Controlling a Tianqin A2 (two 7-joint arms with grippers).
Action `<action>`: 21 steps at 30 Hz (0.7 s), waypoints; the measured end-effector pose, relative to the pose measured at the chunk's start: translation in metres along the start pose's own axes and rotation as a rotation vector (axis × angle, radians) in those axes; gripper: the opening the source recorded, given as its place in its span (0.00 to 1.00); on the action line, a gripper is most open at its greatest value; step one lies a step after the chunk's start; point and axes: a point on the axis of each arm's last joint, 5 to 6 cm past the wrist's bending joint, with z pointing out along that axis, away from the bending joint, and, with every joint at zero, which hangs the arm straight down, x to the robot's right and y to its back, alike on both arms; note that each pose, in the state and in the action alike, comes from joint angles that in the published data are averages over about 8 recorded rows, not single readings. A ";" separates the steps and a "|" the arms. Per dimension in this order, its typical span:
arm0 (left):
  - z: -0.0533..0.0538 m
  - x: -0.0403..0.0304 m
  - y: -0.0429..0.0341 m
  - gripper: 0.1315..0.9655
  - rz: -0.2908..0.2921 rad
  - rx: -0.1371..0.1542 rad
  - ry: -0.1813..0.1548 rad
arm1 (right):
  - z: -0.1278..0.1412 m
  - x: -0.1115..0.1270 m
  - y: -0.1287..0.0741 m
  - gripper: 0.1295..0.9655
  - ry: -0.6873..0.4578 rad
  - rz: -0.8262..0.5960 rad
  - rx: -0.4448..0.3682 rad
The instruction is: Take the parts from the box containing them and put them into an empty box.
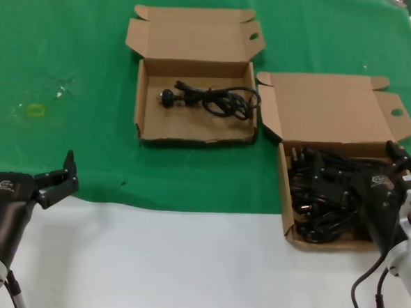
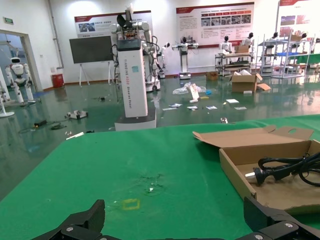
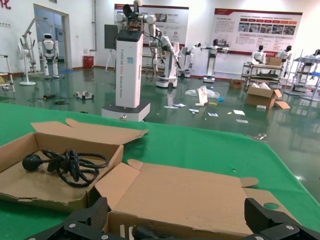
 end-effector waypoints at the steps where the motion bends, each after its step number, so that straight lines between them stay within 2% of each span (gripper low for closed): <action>1: 0.000 0.0000 0.0000 1.00 0.000 0.000 0.000 | 0.000 0.000 0.000 1.00 0.000 0.000 0.000; 21: 0.000 0.0000 0.0000 1.00 0.000 0.000 0.000 | 0.000 0.000 0.000 1.00 0.000 0.000 0.000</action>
